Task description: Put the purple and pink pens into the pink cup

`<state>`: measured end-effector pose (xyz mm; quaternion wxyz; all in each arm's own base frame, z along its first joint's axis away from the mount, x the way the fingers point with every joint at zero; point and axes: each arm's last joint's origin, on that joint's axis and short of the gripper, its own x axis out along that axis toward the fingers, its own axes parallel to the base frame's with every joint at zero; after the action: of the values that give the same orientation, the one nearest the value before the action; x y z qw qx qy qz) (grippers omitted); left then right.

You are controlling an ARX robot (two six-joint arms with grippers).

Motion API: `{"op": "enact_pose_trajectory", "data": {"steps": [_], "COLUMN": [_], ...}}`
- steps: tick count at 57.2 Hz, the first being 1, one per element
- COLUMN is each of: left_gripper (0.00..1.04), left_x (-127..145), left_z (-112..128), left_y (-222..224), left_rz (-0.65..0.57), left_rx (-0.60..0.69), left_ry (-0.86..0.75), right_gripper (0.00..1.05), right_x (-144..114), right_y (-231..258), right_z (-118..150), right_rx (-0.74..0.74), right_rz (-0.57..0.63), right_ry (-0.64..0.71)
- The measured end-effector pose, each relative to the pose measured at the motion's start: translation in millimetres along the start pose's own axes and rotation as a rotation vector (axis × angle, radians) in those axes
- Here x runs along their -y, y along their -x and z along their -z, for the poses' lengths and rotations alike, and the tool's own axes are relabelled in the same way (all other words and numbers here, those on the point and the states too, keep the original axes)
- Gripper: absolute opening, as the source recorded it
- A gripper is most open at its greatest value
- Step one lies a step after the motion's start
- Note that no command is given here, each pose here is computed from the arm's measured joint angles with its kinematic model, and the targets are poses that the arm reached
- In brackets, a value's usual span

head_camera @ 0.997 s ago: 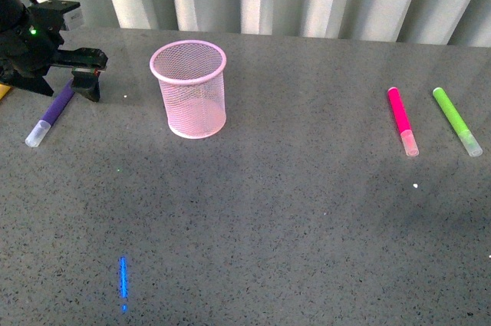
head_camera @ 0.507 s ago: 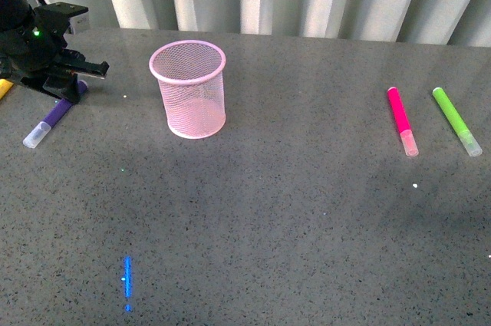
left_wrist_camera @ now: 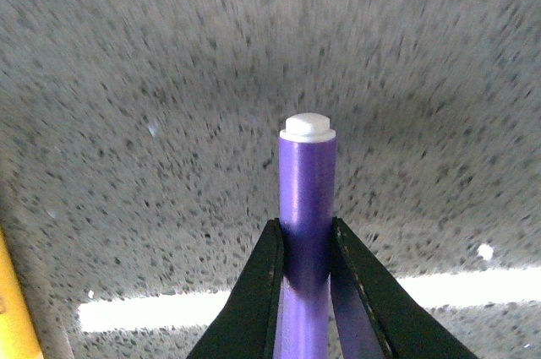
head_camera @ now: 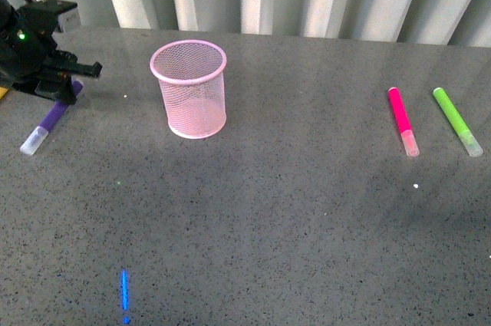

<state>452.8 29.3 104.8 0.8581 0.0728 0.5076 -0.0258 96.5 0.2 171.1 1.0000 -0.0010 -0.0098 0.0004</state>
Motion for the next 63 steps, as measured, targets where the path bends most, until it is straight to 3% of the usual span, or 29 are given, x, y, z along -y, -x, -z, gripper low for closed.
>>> {"op": "enact_pose_trajectory", "data": {"steps": [14,29,36,47,63], "left_gripper": [0.12,0.12,0.12,0.12,0.12], "left_x": [2,24,60,101,123], "left_z": [-27,1,18,32,45], "left_y": [71,103,116,120,90], "left_rz": [0.014,0.100,0.211,0.326,0.296], "left_rx": [0.416,0.784,1.005,1.138,1.143], "left_ry": [0.054,0.160,0.262,0.330,0.378], "right_gripper": [0.98,0.98,0.98,0.98,0.98], "right_x": [0,0,0,0,0], "right_y": [0,0,0,0,0], "right_z": [0,0,0,0,0], "right_rx": [0.000,0.000,0.000,0.000,0.000], "right_rz": [0.000,0.000,0.000,0.000,0.000], "right_ry": [0.000,0.000,0.000,0.000,0.000]}}
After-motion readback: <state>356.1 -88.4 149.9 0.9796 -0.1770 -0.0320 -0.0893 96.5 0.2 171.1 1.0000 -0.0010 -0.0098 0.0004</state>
